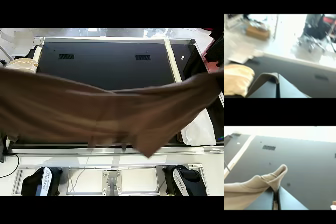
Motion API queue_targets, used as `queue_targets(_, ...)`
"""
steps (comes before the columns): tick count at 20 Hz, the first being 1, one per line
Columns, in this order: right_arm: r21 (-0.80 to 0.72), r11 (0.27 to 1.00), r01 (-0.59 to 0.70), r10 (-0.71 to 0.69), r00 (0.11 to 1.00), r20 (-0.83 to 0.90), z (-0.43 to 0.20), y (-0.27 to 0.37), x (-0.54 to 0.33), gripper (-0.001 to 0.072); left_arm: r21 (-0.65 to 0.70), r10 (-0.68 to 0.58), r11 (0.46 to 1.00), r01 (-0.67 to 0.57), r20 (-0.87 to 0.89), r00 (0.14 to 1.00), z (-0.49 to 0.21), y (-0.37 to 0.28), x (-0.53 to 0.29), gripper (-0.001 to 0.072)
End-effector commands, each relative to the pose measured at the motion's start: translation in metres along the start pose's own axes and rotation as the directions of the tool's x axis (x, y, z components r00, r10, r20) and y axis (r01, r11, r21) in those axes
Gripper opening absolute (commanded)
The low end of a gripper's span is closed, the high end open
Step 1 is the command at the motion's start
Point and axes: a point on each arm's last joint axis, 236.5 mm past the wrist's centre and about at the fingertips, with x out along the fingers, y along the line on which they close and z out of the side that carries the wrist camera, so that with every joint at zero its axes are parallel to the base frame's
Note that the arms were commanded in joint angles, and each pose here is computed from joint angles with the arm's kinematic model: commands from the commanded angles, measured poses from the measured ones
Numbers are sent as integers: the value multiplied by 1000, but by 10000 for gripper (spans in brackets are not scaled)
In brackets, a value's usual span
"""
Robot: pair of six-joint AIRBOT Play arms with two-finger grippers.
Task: Fold the shirts.
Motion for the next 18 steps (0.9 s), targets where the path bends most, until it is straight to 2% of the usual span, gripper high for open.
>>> queue_targets(1, 59, 998, -29, 39, 985, -170, -18, -30, 73, 17, -115, -205, 978, 175, -345, 916, -73, -7, 92, 8)
queue_targets(4, 205, 972, -118, 199, 875, -441, -101, -50, 178, 20, -177, -281, 959, 222, -698, 658, -211, -21, 174, 10)
queue_targets(7, 314, 943, -114, 306, 670, -677, -229, -44, 266, 24, -206, -292, 948, 242, -867, 404, -348, -52, 231, 10)
queue_targets(8, 326, 940, -101, 317, 611, -726, -266, -41, 287, 25, -222, -296, 946, 237, -890, 347, -387, -60, 243, 11)
queue_targets(9, 341, 936, -87, 329, 560, -760, -301, -36, 306, 105, -237, -294, 949, 208, -903, 312, -419, -65, 255, 12)
queue_targets(10, 351, 934, -71, 334, 531, -779, -327, -34, 321, 335, -256, -290, 955, 147, -909, 298, -447, -67, 266, 29)
queue_targets(11, 353, 934, -53, 327, 524, -786, -347, -35, 335, 533, -277, -293, 956, 96, -906, 307, -463, -67, 277, 212)
queue_targets(12, 351, 936, -39, 316, 532, -786, -357, -39, 344, 540, -306, -316, 948, 81, -889, 332, -467, -71, 287, 474)
queue_targets(13, 345, 938, -23, 299, 558, -774, -356, -45, 351, 540, -338, -336, 939, 66, -861, 382, -459, -71, 299, 577)
queue_targets(16, 293, 956, 20, 219, 618, -755, -311, -81, 352, 539, -483, -422, 874, 48, -707, 567, -380, -63, 328, 575)
queue_targets(18, 190, 979, 77, 98, 637, -765, -263, -125, 326, 538, -522, -444, 846, 111, -573, 689, -300, -42, 325, 573)
